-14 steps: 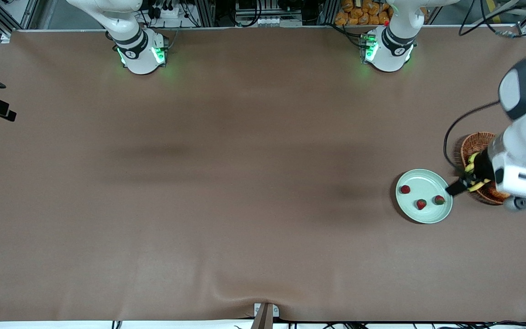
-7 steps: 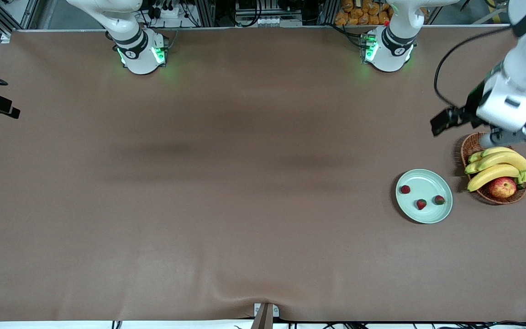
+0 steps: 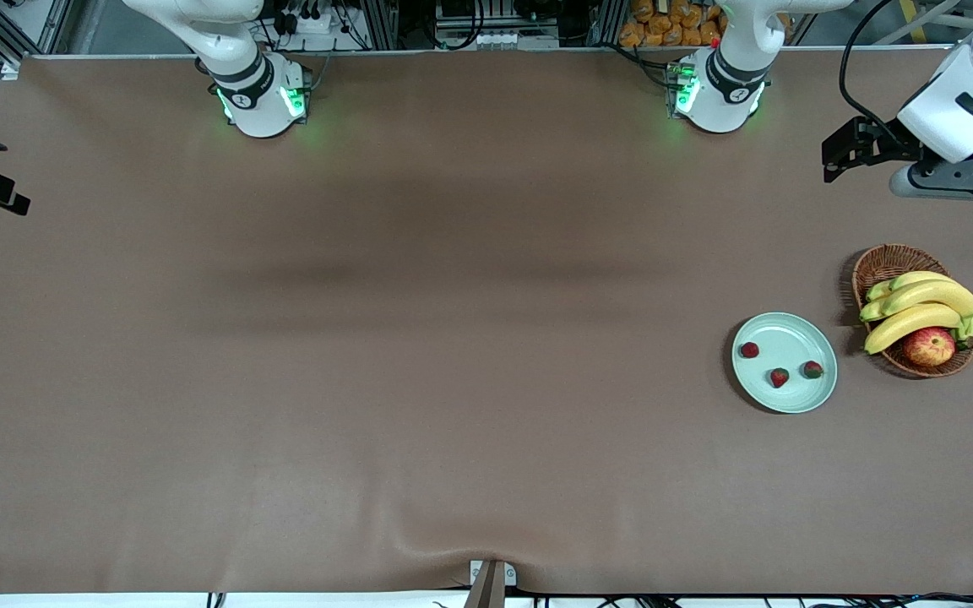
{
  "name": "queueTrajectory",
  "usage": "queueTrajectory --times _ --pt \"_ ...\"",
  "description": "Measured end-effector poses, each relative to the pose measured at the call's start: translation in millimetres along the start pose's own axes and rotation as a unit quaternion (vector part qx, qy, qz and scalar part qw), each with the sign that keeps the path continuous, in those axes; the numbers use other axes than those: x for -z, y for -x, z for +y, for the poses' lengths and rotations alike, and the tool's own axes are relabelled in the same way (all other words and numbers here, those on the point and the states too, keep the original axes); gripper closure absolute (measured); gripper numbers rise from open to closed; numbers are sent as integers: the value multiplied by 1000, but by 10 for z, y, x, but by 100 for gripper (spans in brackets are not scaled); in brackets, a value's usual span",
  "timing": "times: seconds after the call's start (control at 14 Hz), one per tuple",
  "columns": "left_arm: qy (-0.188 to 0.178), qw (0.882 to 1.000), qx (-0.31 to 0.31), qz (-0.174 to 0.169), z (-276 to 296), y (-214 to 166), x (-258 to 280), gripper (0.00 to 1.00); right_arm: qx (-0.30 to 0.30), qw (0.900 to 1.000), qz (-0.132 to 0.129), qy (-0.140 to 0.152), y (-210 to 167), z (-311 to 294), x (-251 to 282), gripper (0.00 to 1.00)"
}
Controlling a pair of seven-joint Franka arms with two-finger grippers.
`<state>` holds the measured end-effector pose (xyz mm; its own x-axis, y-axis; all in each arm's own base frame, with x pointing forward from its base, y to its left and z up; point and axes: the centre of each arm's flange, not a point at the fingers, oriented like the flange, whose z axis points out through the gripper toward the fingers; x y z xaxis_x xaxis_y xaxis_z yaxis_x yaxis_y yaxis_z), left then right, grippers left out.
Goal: Collect all strawberries into plate
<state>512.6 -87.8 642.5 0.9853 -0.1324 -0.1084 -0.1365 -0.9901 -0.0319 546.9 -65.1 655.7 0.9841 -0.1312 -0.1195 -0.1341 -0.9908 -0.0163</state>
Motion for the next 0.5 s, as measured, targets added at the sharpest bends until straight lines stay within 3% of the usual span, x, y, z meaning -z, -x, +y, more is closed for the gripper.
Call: queueTrajectory --times 0.5 --pt "24 998 -6 57 107 -156 34 0 4 1000 -6 4 20 -43 1 0"
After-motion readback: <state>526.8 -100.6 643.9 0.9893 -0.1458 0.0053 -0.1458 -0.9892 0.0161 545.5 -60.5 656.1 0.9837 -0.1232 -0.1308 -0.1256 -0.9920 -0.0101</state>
